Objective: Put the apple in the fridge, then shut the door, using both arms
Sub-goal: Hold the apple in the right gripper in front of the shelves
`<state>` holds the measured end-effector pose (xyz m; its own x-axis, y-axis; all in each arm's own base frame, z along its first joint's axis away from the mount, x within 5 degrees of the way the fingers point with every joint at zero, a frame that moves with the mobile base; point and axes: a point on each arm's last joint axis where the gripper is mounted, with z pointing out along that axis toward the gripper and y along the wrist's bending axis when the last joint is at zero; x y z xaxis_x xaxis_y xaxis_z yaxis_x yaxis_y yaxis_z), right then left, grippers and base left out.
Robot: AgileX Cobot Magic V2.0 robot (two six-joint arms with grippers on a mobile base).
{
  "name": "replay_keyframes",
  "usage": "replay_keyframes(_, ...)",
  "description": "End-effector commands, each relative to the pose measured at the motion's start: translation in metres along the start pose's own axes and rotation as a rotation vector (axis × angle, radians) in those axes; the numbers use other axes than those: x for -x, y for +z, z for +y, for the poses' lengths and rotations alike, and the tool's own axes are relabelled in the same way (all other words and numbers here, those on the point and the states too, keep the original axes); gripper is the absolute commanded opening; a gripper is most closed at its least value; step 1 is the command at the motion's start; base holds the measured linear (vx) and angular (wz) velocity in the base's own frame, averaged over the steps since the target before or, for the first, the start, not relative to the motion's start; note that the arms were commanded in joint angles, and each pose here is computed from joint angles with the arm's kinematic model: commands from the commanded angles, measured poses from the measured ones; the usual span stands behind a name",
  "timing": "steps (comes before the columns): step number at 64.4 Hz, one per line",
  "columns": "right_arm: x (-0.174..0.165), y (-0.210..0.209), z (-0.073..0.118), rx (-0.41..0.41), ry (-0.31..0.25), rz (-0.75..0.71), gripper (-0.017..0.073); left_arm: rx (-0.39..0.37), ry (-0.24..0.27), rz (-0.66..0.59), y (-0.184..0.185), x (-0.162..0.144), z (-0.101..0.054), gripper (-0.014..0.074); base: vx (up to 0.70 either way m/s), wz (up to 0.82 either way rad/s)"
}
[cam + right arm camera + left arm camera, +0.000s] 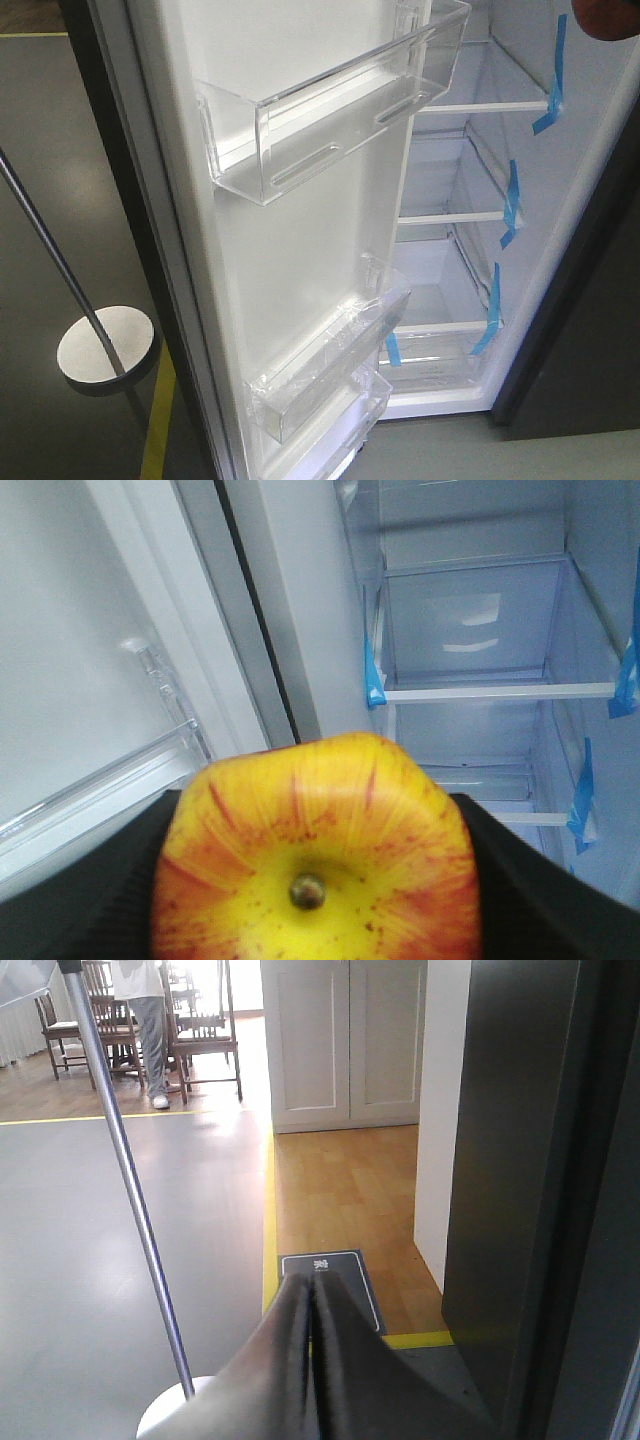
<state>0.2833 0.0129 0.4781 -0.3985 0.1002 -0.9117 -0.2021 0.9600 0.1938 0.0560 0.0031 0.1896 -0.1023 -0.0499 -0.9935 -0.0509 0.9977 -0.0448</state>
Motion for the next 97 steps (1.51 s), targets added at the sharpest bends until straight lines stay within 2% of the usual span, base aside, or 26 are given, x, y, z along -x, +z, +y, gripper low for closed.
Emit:
replay_keyframes(1,0.0181,-0.0188,0.0052,-0.003,-0.008,-0.134,0.0159,-0.014,-0.007,-0.098,-0.0026,0.0121,-0.0012,-0.0006,0.0,0.0)
replay_keyframes(97,0.0181,-0.0188,0.0052,-0.003,-0.008,-0.134,0.0159,-0.014,-0.007,-0.098,-0.0026,0.0121,-0.0012,-0.0006,0.0,0.0)
